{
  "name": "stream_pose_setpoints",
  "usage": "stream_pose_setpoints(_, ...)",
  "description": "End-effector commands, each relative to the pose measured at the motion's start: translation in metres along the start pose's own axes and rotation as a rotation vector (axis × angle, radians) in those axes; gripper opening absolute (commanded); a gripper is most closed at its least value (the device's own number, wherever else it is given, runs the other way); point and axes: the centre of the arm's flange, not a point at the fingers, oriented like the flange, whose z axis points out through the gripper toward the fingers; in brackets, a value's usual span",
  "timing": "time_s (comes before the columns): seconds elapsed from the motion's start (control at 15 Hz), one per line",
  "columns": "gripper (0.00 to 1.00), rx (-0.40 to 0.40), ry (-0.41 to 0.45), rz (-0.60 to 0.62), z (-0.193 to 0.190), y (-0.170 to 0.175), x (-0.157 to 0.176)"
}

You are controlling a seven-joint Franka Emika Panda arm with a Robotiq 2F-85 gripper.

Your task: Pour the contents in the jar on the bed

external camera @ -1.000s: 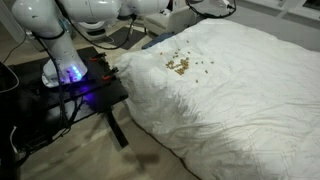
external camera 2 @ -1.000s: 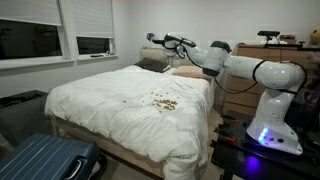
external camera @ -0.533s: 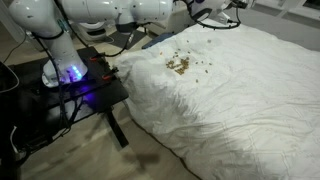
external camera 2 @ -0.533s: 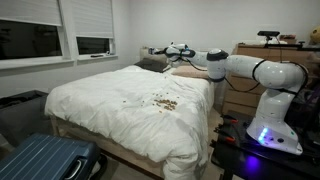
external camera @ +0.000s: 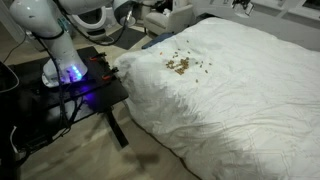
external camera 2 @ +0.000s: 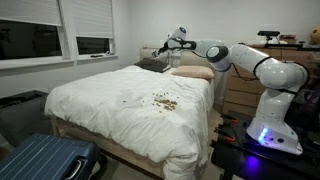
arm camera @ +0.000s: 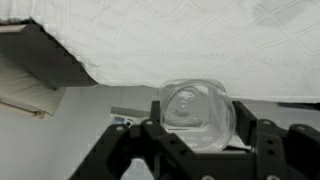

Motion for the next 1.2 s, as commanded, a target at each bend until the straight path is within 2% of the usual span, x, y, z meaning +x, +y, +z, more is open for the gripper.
stream_pose_setpoints(0.0, 0.45, 0.037, -0.193, -0.058, -0.079, -0.032, 0.015)
stream_pose_setpoints(0.4, 0.45, 0.123, -0.511, -0.110, -0.164, -0.073, 0.059)
stream_pose_setpoints(0.73, 0.45, 0.213, -0.695, -0.113, -0.240, -0.102, 0.060)
stream_pose_setpoints(0.93, 0.45, 0.271, -0.789, -0.107, -0.254, -0.107, 0.051)
stream_pose_setpoints(1.13, 0.45, 0.330, -0.873, -0.099, -0.247, -0.111, 0.033)
